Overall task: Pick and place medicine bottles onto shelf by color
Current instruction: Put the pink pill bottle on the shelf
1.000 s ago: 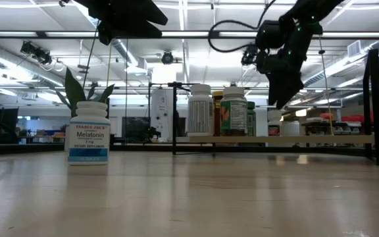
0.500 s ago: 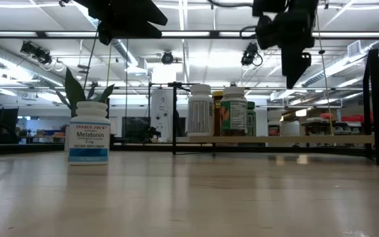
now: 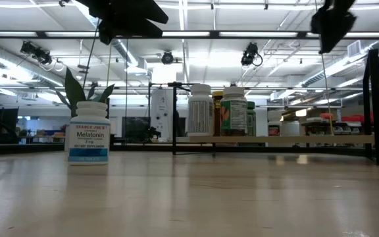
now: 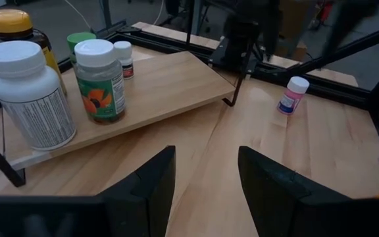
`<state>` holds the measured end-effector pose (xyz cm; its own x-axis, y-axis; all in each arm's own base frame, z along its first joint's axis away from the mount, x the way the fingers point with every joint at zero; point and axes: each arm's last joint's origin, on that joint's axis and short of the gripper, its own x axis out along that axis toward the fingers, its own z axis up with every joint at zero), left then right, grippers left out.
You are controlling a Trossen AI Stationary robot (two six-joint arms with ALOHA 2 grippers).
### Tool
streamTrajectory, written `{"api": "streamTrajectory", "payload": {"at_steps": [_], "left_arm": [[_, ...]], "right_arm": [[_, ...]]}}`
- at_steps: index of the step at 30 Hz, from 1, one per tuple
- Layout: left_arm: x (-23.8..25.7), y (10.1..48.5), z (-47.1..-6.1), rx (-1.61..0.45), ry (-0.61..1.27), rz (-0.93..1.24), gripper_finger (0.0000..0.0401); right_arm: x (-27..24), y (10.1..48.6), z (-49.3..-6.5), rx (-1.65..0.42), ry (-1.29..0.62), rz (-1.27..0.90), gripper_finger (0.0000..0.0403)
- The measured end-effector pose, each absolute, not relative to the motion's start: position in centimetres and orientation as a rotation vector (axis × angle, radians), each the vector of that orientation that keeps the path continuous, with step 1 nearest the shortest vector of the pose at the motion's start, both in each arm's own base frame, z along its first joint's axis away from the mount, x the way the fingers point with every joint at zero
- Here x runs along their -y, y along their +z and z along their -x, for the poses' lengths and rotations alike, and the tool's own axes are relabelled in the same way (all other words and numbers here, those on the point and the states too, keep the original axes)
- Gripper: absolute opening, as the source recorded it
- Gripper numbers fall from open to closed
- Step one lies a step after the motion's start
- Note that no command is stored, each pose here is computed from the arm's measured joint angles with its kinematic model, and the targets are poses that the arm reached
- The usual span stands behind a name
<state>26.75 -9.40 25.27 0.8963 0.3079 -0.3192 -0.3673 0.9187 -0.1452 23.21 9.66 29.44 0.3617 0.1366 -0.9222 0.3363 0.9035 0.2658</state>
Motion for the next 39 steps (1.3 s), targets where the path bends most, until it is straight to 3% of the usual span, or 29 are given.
{"api": "streamTrajectory", "payload": {"at_steps": [15,27,39], "left_arm": [[10.1,25.5,-26.7,-0.277,0.301,0.279,0.0172],[11.4,25.5,-26.1,-0.285,0.253,0.269,0.0172],[11.6,25.5,-26.0,-0.279,0.264,0.264,0.0172]], "right_arm": [[-16.8,26.8,-16.3,-1.308,-0.417,-0.594,0.0322],[-16.5,23.1,-14.2,-1.391,-0.569,-0.589,0.0322],[-16.8,21.2,-13.4,-1.425,-0.576,-0.624,0.0322]]}}
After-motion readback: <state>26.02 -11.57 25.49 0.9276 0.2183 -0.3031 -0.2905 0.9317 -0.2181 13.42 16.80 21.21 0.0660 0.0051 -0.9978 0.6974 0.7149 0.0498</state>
